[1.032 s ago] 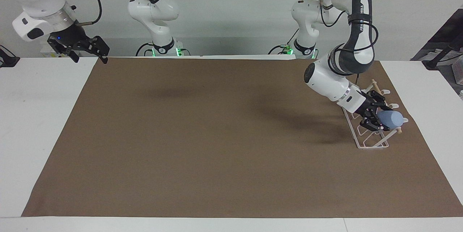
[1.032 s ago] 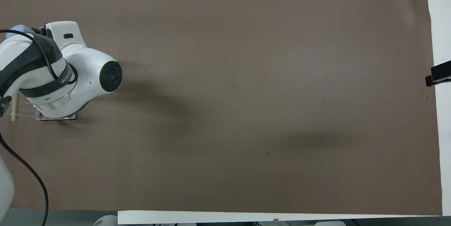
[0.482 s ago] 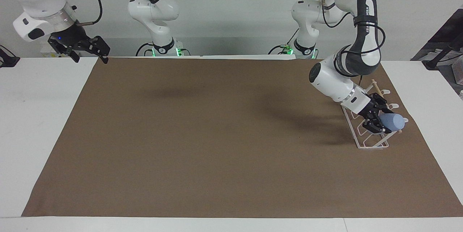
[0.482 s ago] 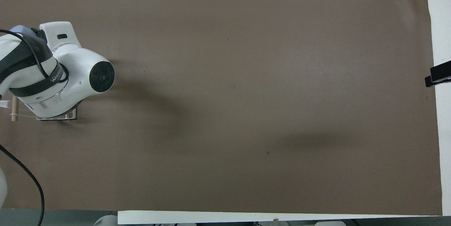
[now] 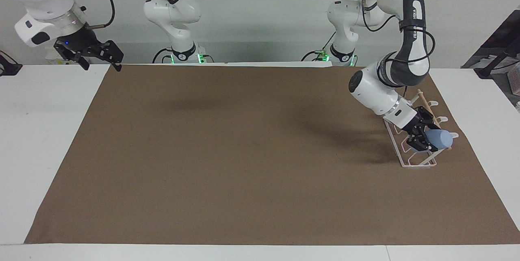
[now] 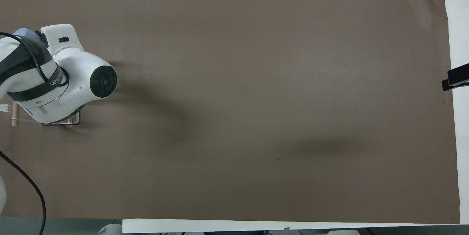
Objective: Hang cup on cup holder
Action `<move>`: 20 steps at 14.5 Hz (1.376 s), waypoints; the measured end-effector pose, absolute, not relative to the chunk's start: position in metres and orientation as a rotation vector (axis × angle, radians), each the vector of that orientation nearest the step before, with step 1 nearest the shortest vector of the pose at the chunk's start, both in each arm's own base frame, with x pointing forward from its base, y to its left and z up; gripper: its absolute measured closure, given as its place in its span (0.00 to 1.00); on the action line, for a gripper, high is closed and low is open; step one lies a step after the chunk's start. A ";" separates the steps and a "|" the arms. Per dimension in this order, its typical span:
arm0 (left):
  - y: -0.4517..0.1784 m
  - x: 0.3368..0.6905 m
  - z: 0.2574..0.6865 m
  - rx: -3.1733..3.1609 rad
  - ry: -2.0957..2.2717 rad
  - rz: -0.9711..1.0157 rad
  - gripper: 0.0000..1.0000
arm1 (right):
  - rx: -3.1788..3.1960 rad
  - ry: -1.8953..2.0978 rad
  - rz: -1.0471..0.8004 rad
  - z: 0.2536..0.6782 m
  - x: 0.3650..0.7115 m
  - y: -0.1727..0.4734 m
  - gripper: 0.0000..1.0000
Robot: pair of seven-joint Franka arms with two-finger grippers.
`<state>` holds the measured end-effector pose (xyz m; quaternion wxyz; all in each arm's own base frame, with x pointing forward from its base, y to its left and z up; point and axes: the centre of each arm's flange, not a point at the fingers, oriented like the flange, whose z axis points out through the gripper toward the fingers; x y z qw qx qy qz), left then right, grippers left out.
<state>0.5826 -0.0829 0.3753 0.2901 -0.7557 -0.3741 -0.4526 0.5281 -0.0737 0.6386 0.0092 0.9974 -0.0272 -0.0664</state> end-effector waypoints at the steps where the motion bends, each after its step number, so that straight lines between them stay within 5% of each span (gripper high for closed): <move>1: -0.083 0.583 0.375 -2.016 -0.998 -1.207 0.16 | 3.115 -0.085 -0.208 0.639 0.528 -0.074 0.00; 3: -0.082 0.582 0.375 -2.014 -1.003 -1.204 0.00 | 3.115 -0.085 -0.209 0.639 0.528 -0.074 0.00; 7: -0.084 0.581 0.387 -2.030 -1.069 -1.141 0.00 | 3.115 -0.085 -0.209 0.639 0.528 -0.074 0.00; 14: -0.097 0.591 0.492 -2.356 -1.168 -0.761 0.00 | 3.115 -0.085 -0.209 0.639 0.528 -0.074 0.00; 20: -0.079 0.587 0.533 -2.683 -1.064 -0.443 0.00 | 3.115 -0.085 -0.209 0.639 0.528 -0.074 0.00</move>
